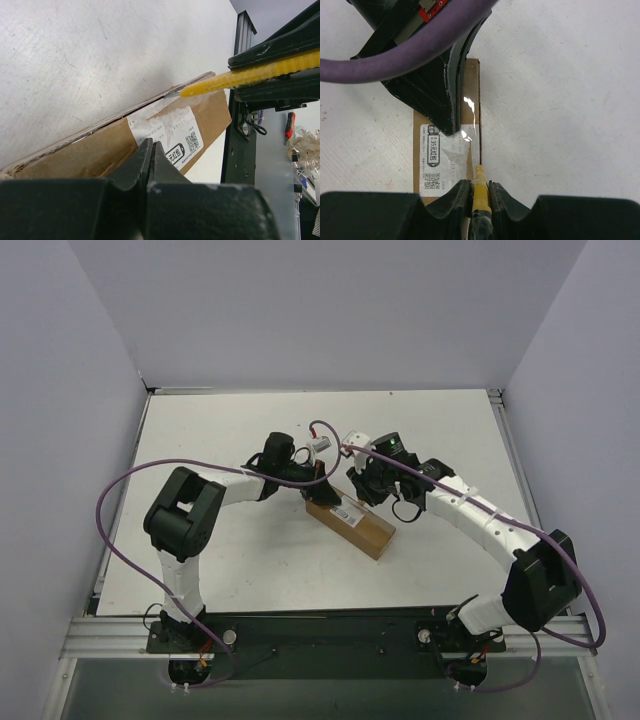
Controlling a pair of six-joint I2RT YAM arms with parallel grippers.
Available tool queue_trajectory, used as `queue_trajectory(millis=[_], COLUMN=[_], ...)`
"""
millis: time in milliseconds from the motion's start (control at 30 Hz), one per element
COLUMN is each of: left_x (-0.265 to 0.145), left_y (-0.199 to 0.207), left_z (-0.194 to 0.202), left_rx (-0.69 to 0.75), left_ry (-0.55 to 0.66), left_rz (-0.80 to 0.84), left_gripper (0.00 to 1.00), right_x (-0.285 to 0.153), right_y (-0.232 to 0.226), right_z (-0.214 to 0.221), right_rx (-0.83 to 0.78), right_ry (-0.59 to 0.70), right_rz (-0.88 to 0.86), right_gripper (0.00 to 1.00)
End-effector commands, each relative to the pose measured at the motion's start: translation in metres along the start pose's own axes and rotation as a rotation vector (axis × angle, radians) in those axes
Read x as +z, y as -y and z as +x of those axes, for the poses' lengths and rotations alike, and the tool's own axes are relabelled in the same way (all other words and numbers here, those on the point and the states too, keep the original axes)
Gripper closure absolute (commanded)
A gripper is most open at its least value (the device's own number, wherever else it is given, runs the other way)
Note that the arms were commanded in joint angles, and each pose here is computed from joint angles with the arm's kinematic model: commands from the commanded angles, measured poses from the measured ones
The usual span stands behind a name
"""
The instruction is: Unpack the express box
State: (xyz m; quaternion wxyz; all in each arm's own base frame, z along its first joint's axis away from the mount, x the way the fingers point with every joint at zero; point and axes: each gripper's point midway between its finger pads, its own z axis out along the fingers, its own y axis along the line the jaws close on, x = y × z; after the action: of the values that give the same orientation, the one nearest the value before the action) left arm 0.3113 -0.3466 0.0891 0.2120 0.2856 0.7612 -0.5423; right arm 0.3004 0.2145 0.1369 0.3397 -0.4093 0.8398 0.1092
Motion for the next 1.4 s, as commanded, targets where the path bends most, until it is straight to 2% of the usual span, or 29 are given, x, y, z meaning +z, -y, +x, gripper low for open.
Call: queue_trajectory(millis=[0,1367], left_x=[0.004,-0.001], left_y=[-0.034,-0.050], left_z=[0.014,0.017], left_rx=[-0.015,-0.008], left_ry=[-0.024,-0.009], left_rz=[-0.133,-0.264], left_gripper=[1.00,1.00], right_x=[-0.014,-0.047], right_y=[-0.011,-0.026], right_z=[0.019,0.062], right_rx=[0.028,0.143], right_ry=[-0.055,-0.195], right_rz=[-0.018,0.030], right_gripper=[1.00,1.00])
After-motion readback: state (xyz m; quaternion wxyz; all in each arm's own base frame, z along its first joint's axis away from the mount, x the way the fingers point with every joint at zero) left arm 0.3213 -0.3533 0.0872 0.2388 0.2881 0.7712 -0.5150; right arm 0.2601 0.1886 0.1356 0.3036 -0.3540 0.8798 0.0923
